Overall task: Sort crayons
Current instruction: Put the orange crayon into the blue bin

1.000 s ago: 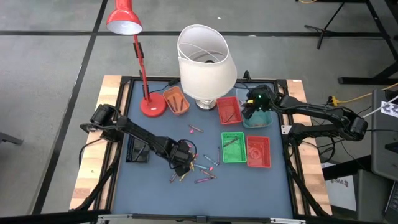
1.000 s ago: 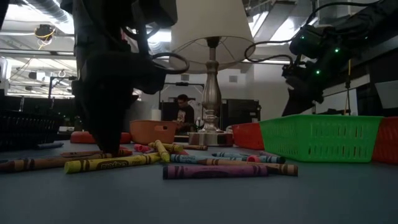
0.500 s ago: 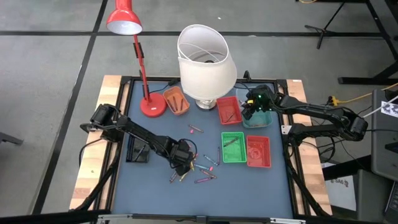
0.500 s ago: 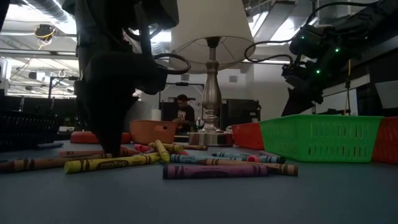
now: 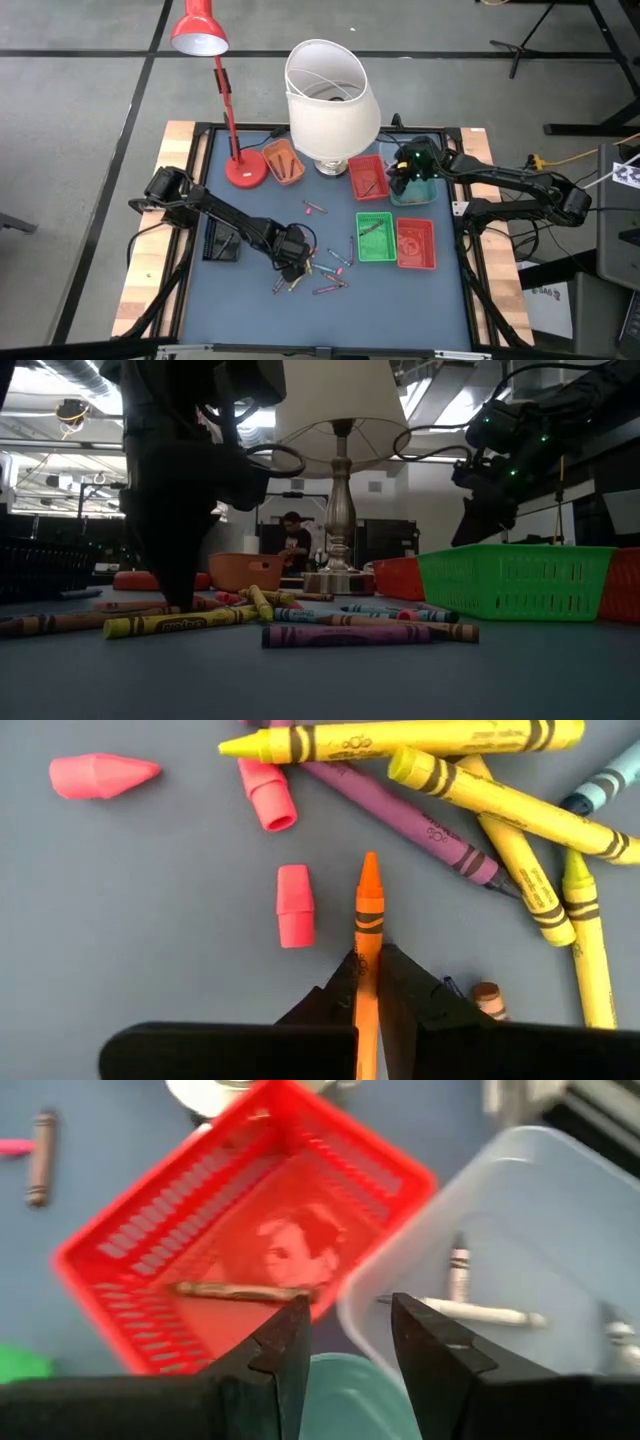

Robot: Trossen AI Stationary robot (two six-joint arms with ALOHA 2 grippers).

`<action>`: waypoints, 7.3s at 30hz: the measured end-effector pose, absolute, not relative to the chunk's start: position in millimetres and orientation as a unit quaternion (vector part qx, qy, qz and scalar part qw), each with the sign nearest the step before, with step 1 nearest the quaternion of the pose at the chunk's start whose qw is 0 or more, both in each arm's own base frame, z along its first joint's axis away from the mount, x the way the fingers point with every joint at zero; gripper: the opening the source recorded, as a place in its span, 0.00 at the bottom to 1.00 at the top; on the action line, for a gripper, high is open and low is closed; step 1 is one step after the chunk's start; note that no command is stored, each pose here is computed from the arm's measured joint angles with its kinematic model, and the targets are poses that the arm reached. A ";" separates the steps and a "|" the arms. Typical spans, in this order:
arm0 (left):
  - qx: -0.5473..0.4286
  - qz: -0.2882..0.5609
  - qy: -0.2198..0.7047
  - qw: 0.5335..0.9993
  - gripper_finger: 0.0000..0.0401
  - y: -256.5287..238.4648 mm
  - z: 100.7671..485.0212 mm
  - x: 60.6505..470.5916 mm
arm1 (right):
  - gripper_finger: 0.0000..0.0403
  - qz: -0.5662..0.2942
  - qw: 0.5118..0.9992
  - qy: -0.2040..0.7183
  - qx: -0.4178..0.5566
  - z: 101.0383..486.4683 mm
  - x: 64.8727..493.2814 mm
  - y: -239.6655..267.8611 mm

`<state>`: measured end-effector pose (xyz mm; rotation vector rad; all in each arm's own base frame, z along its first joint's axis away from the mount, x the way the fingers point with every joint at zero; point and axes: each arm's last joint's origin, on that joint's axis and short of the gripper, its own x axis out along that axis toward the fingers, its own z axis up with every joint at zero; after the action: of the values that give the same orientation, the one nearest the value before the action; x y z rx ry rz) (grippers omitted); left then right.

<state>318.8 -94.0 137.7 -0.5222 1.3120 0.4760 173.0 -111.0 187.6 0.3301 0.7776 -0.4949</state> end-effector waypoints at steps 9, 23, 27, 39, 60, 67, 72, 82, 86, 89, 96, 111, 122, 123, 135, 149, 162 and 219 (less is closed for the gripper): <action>-0.206 0.182 0.568 0.776 0.01 -84.5 168.0 315.3 | 0.35 -0.126 0.907 0.364 0.168 188.5 175.8 -105.4; -0.146 0.154 0.561 0.800 0.01 -54.2 177.2 321.6 | 0.35 -0.120 0.878 0.420 0.198 185.7 161.4 -95.7; -0.148 0.158 0.561 0.799 0.01 -50.8 177.2 322.1 | 0.35 -0.126 0.870 0.433 0.199 192.1 155.8 -92.7; -0.129 0.130 0.532 0.827 0.01 -52.1 180.5 329.8 | 0.35 -0.177 0.866 0.432 0.179 204.4 147.3 -90.8; -0.047 0.070 0.356 0.931 0.01 -55.2 204.1 362.2 | 0.35 -0.183 0.864 0.432 0.182 204.2 147.3 -91.1; -0.021 0.053 0.299 0.952 0.01 -56.3 213.6 370.0 | 0.35 -0.183 0.864 0.432 0.182 204.1 147.3 -91.1; -0.001 0.051 0.267 0.962 0.01 -56.4 219.2 373.7 | 0.35 -0.183 0.864 0.432 0.182 204.1 147.3 -91.1; 0.012 0.069 0.217 0.974 0.01 -51.6 228.3 379.0 | 0.35 -0.190 0.861 0.429 0.195 204.1 147.3 -91.1; 0.011 0.069 0.207 0.976 0.01 -51.4 230.2 379.9 | 0.35 -0.180 0.863 0.427 0.200 204.2 147.7 -90.5; 0.009 0.069 0.203 0.977 0.01 -51.5 230.8 380.2 | 0.35 -0.178 0.863 0.427 0.201 204.2 147.8 -90.4; 0.009 0.068 0.203 0.977 0.01 -51.5 230.8 380.2 | 0.35 -0.183 0.862 0.428 0.199 204.0 147.6 -90.7; 0.012 0.067 0.204 0.977 0.01 -51.5 230.7 380.2 | 0.35 -0.185 0.860 0.424 0.215 204.1 147.7 -90.4; 0.012 0.068 0.204 0.977 0.01 -51.5 230.7 380.2 | 0.35 -0.186 0.860 0.424 0.215 204.1 147.7 -90.4; 0.012 0.068 0.204 0.977 0.01 -51.5 230.7 380.2 | 0.35 -0.187 0.860 0.424 0.214 204.1 147.7 -90.5; 0.012 0.068 0.204 0.977 0.01 -51.5 230.7 380.2 | 0.35 -0.219 0.852 0.432 0.199 203.4 146.3 -92.1; 0.010 0.068 0.204 0.977 0.01 -51.5 230.7 380.2 | 0.35 -0.081 0.872 0.404 0.263 205.9 150.4 -84.4; 0.008 0.071 0.200 0.977 0.01 -49.3 231.4 380.8 | 0.35 -0.007 0.888 0.376 0.265 213.0 171.7 -58.0; 0.001 0.080 0.103 0.991 0.01 -39.8 249.8 387.9 | 0.35 0.017 0.990 0.123 0.059 210.0 224.0 51.3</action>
<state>387.9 -39.8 249.8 0.0024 0.2069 0.1604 224.0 51.3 210.0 0.1188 0.2474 0.0341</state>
